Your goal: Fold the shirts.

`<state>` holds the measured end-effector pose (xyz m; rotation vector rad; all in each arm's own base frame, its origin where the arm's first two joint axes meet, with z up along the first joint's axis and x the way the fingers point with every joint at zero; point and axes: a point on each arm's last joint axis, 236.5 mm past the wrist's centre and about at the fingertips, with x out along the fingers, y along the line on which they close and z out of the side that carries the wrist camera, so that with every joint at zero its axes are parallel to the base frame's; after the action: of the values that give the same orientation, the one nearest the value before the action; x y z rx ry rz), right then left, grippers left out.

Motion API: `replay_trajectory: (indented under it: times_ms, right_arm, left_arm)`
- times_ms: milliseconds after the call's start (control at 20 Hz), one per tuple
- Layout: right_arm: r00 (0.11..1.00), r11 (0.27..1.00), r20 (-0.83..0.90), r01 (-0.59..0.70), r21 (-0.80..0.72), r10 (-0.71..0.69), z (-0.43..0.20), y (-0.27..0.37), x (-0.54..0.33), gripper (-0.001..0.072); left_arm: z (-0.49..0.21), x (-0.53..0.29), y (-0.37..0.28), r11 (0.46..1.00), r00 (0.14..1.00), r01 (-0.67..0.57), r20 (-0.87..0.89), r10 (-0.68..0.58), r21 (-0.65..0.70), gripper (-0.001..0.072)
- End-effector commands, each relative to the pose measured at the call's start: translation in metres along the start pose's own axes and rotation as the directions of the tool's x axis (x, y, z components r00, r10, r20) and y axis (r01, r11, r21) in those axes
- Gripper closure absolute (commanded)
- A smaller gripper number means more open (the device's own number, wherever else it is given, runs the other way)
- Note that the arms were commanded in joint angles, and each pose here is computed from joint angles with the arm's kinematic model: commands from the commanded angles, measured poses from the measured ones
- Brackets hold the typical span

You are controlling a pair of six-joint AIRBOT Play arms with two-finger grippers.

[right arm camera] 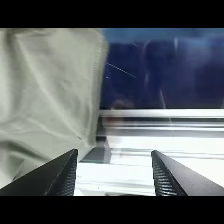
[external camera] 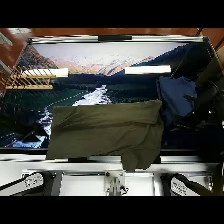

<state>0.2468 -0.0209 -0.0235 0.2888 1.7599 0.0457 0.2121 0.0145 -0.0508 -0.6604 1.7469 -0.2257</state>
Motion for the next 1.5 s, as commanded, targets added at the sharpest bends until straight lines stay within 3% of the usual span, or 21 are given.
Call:
replay_trajectory:
  times_ms: [0, 150, 350, 550, 950, 1000, 1100, 1200, 1300, 1450]
  right_arm:
    - [0.997, 0.999, 0.071, -0.028, 0.027, 0.026, -0.005, -0.009, -0.001, 0.0140]
    - [0.994, 0.999, 0.098, -0.045, 0.027, 0.043, 0.002, -0.005, -0.001, 0.0140]
    - [0.990, 0.998, 0.134, -0.044, 0.037, 0.038, 0.010, -0.006, -0.002, 0.0140]
    - [0.986, 0.997, 0.160, -0.049, 0.067, 0.038, 0.016, -0.006, -0.003, 0.0140]
    - [0.986, 0.996, 0.161, -0.057, 0.074, 0.044, 0.017, -0.004, -0.003, 0.0140]
    - [0.986, 0.996, 0.161, -0.056, 0.074, 0.044, 0.017, -0.004, -0.003, 0.0140]
    - [0.987, 0.997, 0.155, -0.055, 0.061, 0.045, 0.015, -0.004, -0.002, 0.0140]
    - [0.994, 0.997, 0.098, -0.061, 0.047, 0.056, 0.001, -0.003, 0.010, 0.0140]
    - [0.991, 0.989, -0.001, -0.135, 0.062, 0.135, -0.025, 0.011, 0.038, 0.0140]
    - [0.912, 0.917, -0.100, -0.395, 0.050, 0.398, -0.061, 0.071, 0.071, 0.0140]
  left_arm:
    - [-0.026, 0.029, 0.017, 1.000, 0.999, 0.015, 0.039, -0.014, -0.019, 0.0090]
    - [-0.025, 0.035, 0.026, 1.000, 0.999, -0.016, 0.045, 0.016, 0.000, 0.0092]
    - [-0.041, 0.033, 0.059, 0.987, 0.988, -0.154, -0.022, 0.155, 0.038, 0.0091]
    - [-0.025, 0.037, 0.043, 0.992, 0.994, -0.106, 0.040, 0.104, 0.068, 0.0091]
    - [-0.035, 0.076, 0.032, 0.989, 0.995, -0.100, -0.003, 0.101, 0.107, 0.0096]
    - [-0.028, 0.077, 0.029, 0.992, 0.995, -0.094, 0.025, 0.092, 0.082, 0.0132]
    - [-0.017, 0.077, 0.025, 0.996, 0.994, -0.078, 0.073, 0.075, 0.042, 0.0470]
    - [-0.017, 0.077, 0.024, 0.997, 0.995, -0.075, 0.074, 0.072, 0.032, 0.0643]
    - [-0.018, 0.077, 0.024, 0.997, 0.995, -0.073, 0.068, 0.070, 0.033, 0.0675]
    - [-0.018, 0.077, 0.024, 0.997, 0.995, -0.072, 0.068, 0.070, 0.033, 0.0676]
